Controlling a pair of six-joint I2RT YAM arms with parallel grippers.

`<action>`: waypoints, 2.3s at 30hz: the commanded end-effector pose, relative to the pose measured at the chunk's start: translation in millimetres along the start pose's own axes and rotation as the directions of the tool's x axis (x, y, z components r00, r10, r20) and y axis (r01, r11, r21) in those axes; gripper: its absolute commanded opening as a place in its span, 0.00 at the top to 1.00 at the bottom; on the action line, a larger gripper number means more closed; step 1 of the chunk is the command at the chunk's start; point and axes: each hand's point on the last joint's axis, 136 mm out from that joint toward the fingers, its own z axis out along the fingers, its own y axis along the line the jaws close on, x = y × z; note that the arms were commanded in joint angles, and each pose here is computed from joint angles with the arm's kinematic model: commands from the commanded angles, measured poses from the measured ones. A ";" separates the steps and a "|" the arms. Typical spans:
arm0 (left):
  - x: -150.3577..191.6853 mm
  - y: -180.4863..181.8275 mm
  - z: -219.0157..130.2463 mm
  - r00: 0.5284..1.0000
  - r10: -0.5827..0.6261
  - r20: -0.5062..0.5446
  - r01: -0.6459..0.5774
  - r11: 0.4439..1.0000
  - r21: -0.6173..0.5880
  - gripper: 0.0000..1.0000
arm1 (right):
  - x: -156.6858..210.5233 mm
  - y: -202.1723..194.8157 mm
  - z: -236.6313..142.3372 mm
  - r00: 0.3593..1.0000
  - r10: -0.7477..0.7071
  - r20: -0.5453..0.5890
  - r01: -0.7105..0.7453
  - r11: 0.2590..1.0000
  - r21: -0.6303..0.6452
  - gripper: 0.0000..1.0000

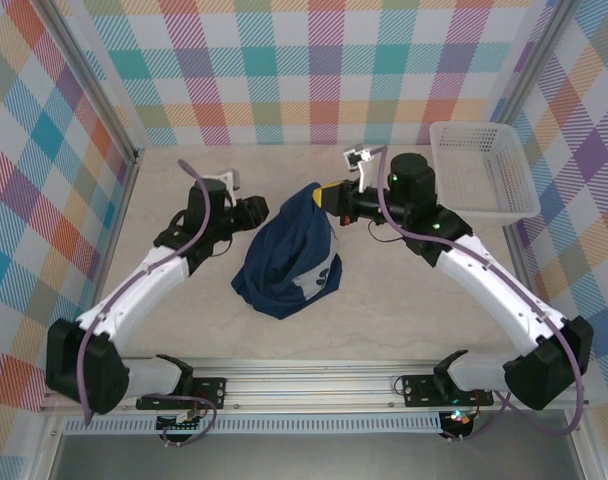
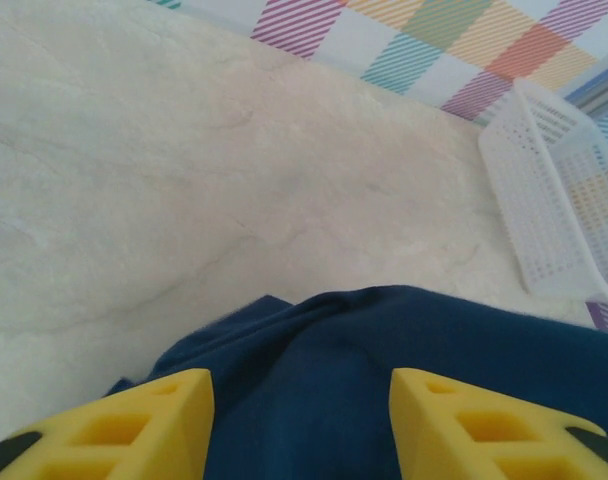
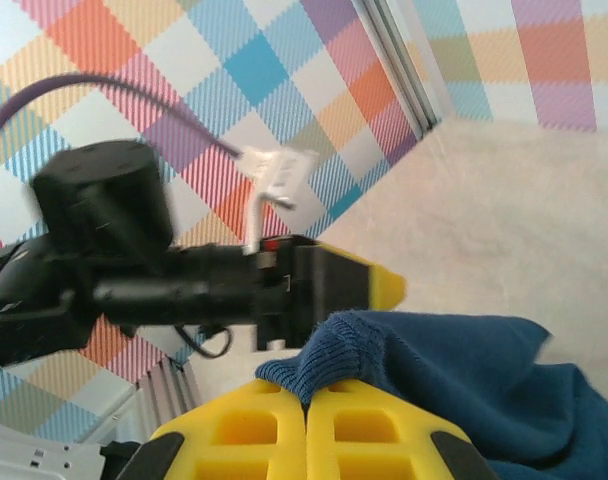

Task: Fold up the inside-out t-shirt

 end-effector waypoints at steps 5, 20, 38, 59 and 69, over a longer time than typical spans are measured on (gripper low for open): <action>67.4 -56.9 -34.1 0.987 0.158 -0.017 -0.147 0.946 0.290 0.51 | -16.3 -11.8 3.5 0.996 0.083 0.025 -0.083 0.997 -0.009 1.00; 93.1 -50.9 56.0 0.930 0.336 -0.153 -0.312 0.936 0.161 0.63 | -13.4 -26.1 2.2 0.995 0.095 0.021 -0.095 0.995 0.026 1.00; -74.3 -153.9 -157.5 0.960 0.044 0.276 -0.215 0.748 0.628 1.00 | -106.2 -24.2 -96.5 0.933 -0.300 0.199 0.178 0.864 0.470 1.00; -8.2 -241.3 -138.8 0.956 0.249 0.157 -0.280 0.608 0.743 1.00 | -213.8 -21.5 -32.2 0.895 -0.426 0.132 0.322 0.822 0.470 1.00; 103.5 -56.8 -21.8 0.994 0.019 -0.108 0.014 0.954 0.300 1.00 | -20.5 -57.7 165.6 0.920 -0.157 -0.359 0.193 0.979 0.068 0.69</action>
